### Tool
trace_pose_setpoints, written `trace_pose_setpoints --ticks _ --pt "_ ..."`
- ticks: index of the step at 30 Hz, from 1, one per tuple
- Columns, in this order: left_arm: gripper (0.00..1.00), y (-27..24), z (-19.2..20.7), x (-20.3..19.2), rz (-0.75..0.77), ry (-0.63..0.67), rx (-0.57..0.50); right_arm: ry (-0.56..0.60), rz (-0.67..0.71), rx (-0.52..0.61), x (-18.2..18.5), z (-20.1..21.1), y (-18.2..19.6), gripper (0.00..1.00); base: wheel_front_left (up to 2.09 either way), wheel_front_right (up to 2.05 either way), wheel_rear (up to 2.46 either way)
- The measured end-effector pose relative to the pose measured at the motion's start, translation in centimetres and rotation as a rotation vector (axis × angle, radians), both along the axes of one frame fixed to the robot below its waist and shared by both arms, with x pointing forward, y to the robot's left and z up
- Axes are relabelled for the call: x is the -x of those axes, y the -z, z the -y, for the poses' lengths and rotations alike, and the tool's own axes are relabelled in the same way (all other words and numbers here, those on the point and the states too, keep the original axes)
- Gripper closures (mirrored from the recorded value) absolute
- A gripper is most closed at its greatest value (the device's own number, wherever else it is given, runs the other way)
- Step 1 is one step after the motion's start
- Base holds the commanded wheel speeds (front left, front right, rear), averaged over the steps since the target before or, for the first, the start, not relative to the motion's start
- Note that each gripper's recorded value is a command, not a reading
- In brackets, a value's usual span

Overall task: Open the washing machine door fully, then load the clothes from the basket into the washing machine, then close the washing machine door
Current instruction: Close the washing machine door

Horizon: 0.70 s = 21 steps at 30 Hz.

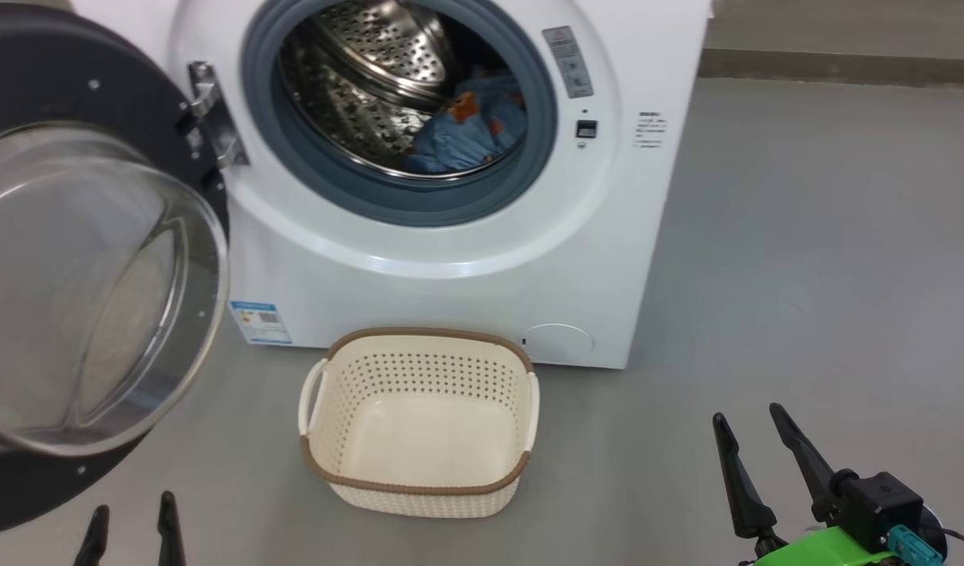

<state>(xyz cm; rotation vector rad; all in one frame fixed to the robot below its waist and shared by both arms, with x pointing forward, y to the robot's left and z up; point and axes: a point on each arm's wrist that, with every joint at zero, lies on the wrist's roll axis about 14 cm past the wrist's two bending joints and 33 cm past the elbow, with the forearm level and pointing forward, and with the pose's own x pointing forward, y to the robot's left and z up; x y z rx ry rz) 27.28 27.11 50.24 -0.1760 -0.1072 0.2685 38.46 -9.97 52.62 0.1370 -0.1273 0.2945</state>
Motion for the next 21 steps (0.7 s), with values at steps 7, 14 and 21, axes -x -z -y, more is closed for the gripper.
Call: trace_pose_setpoints --ticks 7,14,21 --pt "0.00 0.6 -2.1 2.3 -0.011 -0.091 0.022 -0.083 -0.009 -0.002 -0.6 -2.9 0.2 0.00 0.00 0.00 0.00" --pt "0.00 1.2 -3.9 4.7 -0.027 -0.181 0.036 -0.166 -0.017 0.001 -0.9 -5.9 0.5 0.00 0.00 0.00 0.00" --pt "0.00 1.5 -6.0 7.1 -0.039 -0.291 0.039 -0.246 -0.017 0.005 -1.4 -8.8 0.6 0.00 0.00 0.00 0.00"
